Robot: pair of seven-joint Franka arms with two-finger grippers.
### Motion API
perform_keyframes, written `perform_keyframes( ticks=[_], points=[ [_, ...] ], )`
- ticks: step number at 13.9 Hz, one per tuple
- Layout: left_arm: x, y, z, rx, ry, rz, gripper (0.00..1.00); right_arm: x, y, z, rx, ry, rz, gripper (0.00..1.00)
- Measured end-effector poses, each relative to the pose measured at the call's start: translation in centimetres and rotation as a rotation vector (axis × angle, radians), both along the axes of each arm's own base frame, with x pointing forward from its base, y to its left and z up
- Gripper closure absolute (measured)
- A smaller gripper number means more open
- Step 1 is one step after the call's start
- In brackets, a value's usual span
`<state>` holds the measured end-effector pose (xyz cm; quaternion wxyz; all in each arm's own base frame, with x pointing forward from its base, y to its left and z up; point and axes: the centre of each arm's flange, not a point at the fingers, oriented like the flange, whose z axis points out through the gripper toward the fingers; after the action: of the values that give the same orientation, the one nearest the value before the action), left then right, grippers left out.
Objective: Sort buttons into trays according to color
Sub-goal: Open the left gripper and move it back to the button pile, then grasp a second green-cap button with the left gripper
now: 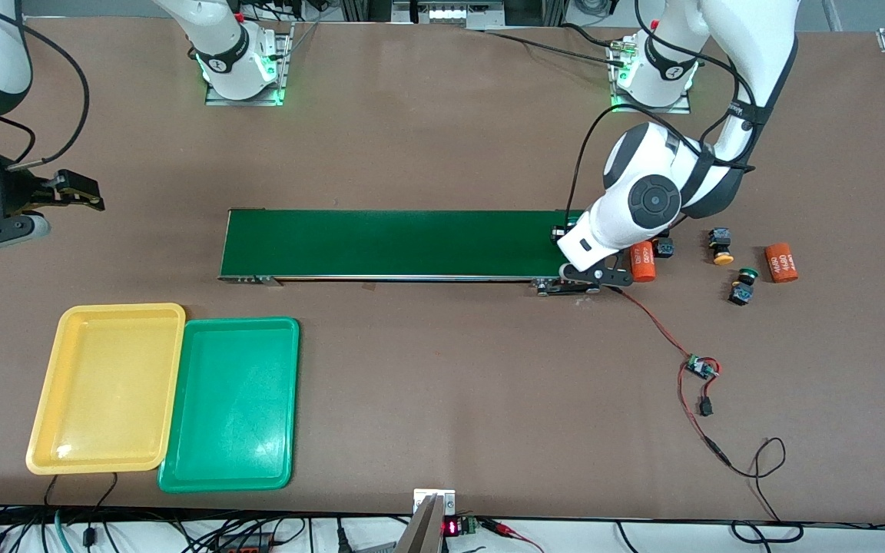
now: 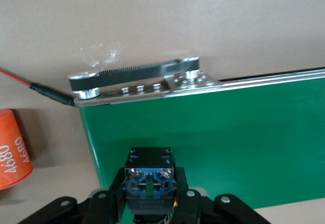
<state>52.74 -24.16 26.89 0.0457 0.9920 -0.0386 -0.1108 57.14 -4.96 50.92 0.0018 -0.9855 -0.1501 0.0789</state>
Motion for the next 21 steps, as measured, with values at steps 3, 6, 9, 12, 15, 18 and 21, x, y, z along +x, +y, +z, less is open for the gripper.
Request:
perform_keyframes(
  ticks=[3, 6, 9, 12, 15, 18, 21],
  points=[
    [-0.5, 0.2, -1.5, -0.006, -0.022, 0.008, 0.59, 0.0, -0.5, -0.1, 0.002, 0.003, 0.003, 0.00],
    [0.0, 0.0, -1.0, -0.017, -0.052, 0.012, 0.35, -0.1, -0.9, -0.2, 0.002, 0.006, -0.004, 0.00],
    [1.6, 0.9, 2.6, -0.030, -0.123, 0.039, 0.07, -0.1, -1.6, -0.3, 0.002, 0.009, -0.017, 0.00],
    [4.2, 9.0, 4.3, -0.008, -0.147, 0.181, 0.00, -0.2, -2.3, -0.4, 0.007, 0.013, -0.004, 0.00],
    [5.2, 19.4, 1.5, 0.009, -0.102, 0.283, 0.00, -0.3, -2.8, -0.5, 0.012, 0.020, 0.010, 0.00],
    [5.0, 27.3, -1.4, -0.001, -0.082, 0.202, 0.00, -0.5, -3.0, -0.8, 0.024, 0.034, 0.002, 0.00],
    [4.8, 32.4, -2.4, -0.016, -0.096, 0.057, 0.00, -0.8, -3.6, -1.2, 0.081, 0.051, -0.033, 0.00]
  ],
)
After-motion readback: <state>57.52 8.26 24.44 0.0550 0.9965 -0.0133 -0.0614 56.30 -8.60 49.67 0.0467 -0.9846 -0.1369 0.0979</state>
